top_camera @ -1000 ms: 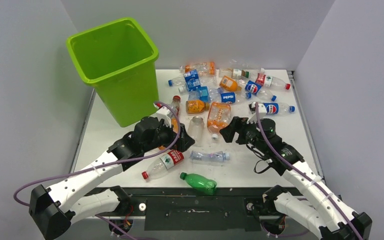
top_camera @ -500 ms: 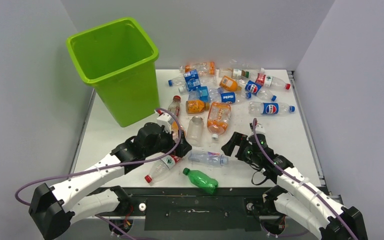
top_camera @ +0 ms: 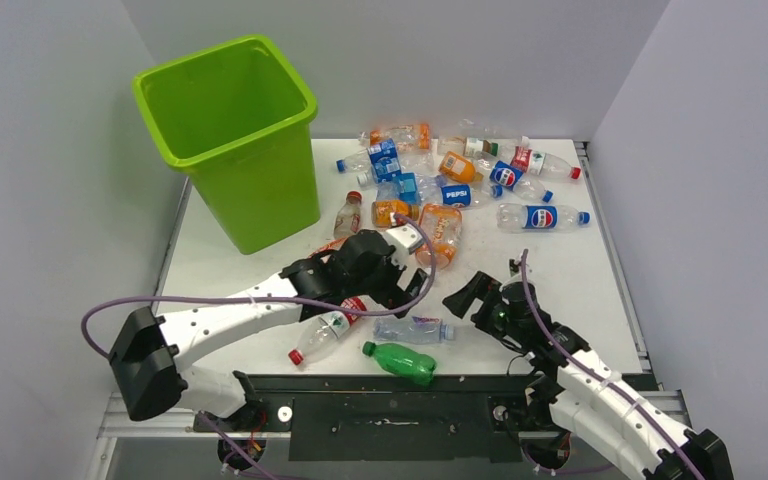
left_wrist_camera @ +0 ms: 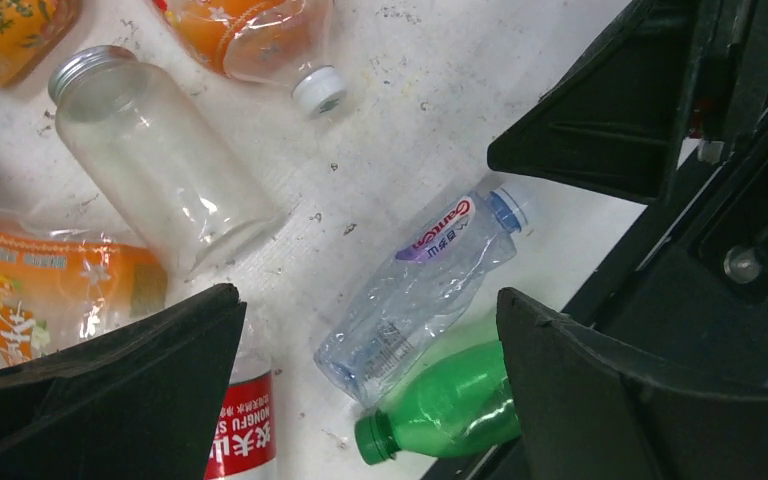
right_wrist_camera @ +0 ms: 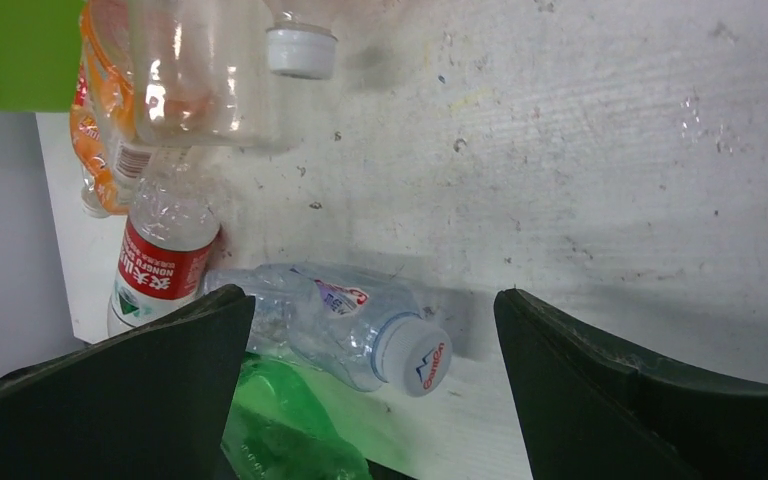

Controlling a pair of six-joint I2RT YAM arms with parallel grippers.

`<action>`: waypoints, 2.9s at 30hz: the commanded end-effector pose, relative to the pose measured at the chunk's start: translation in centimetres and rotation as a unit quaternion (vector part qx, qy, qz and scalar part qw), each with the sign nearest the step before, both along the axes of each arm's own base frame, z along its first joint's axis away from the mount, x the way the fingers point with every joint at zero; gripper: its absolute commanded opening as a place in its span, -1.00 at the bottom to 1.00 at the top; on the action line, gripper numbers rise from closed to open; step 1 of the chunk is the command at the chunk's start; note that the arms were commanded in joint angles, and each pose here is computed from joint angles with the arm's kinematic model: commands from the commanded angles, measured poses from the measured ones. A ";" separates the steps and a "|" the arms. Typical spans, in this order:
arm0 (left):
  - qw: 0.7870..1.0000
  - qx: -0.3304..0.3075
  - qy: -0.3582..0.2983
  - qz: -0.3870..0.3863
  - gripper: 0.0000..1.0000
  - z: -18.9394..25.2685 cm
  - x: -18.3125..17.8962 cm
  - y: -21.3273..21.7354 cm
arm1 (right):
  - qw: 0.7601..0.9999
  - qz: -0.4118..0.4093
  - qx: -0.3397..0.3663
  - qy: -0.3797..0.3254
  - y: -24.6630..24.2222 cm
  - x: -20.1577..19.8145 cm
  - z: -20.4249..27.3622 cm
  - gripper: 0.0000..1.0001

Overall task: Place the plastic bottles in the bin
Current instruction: Pick up the plastic bottle from the corner of the board.

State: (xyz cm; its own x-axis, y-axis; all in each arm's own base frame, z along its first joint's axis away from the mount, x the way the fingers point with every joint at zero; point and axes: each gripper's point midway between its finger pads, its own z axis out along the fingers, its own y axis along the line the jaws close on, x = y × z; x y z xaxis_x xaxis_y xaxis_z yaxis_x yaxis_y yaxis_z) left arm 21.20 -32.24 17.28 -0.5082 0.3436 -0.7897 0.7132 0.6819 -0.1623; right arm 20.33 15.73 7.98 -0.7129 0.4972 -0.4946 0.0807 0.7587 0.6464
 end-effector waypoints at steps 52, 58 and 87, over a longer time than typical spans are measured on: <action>0.930 0.230 -0.008 -0.286 0.47 -11.5 -9.5 -3.8 | 0.997 -0.034 0.007 -0.073 -2.6 -1.2 4.1 0.89; 0.932 0.219 -0.003 -0.289 -0.10 -10.8 -9.5 -4.0 | 0.995 -0.018 -0.028 -0.096 -2.6 -0.3 6.7 0.89; 0.746 -0.658 -0.102 0.030 -1.00 30.3 -4.5 6.2 | 0.868 0.152 0.146 -0.450 3.2 -2.4 28.9 0.90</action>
